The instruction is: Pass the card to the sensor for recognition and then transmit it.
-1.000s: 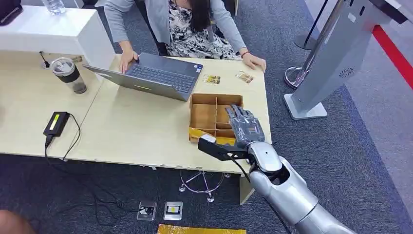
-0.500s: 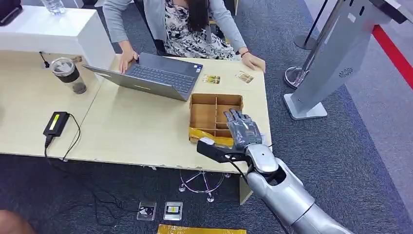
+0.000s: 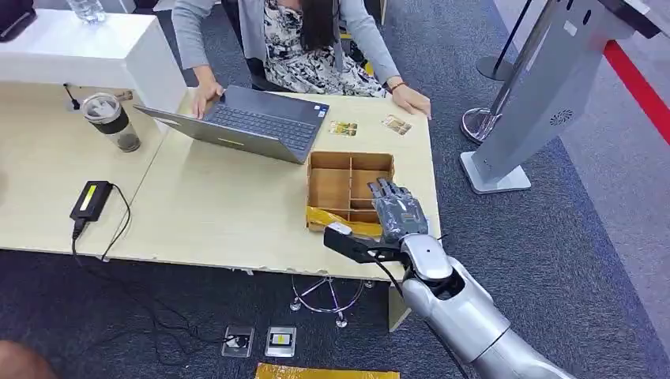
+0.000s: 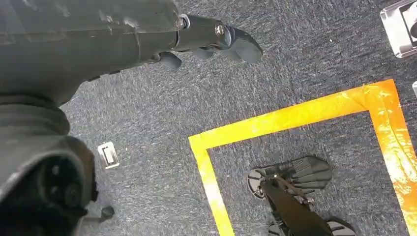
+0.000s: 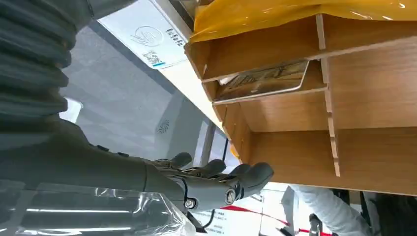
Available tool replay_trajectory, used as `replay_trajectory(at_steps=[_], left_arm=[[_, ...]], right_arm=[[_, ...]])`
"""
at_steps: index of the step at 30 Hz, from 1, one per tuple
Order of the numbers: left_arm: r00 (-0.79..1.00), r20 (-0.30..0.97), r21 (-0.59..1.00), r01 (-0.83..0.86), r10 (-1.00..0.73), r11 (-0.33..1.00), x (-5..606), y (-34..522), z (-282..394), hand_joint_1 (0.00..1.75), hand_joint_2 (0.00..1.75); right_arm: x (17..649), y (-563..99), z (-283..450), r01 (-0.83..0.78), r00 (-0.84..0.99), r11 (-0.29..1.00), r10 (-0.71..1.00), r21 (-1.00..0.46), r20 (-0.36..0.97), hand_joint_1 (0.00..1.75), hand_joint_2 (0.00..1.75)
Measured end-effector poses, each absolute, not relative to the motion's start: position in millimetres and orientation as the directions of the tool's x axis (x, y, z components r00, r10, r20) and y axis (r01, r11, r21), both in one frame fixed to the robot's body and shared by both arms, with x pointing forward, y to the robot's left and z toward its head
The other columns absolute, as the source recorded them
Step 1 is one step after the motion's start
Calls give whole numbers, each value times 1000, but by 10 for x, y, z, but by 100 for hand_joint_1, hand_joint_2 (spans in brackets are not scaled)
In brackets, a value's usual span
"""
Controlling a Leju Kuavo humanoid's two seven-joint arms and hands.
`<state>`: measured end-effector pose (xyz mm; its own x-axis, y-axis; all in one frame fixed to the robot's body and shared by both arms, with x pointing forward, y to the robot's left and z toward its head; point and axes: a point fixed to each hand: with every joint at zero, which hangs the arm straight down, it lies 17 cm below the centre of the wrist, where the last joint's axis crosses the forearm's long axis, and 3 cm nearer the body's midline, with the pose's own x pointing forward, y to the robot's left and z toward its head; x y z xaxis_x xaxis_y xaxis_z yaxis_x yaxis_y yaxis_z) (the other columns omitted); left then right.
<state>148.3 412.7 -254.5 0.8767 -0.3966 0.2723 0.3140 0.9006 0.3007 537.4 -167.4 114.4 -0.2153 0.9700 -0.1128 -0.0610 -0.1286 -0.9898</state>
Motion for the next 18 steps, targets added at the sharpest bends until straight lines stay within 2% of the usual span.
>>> replay_trajectory(at_steps=[18], left_arm=[[875, 271, 299, 319, -400, 900, 1481, 4124, -2546, 0, 0]], right_arm=[[5483, -1575, 1090, -44, -248, -171, 956, -984, -155, 0, 175]])
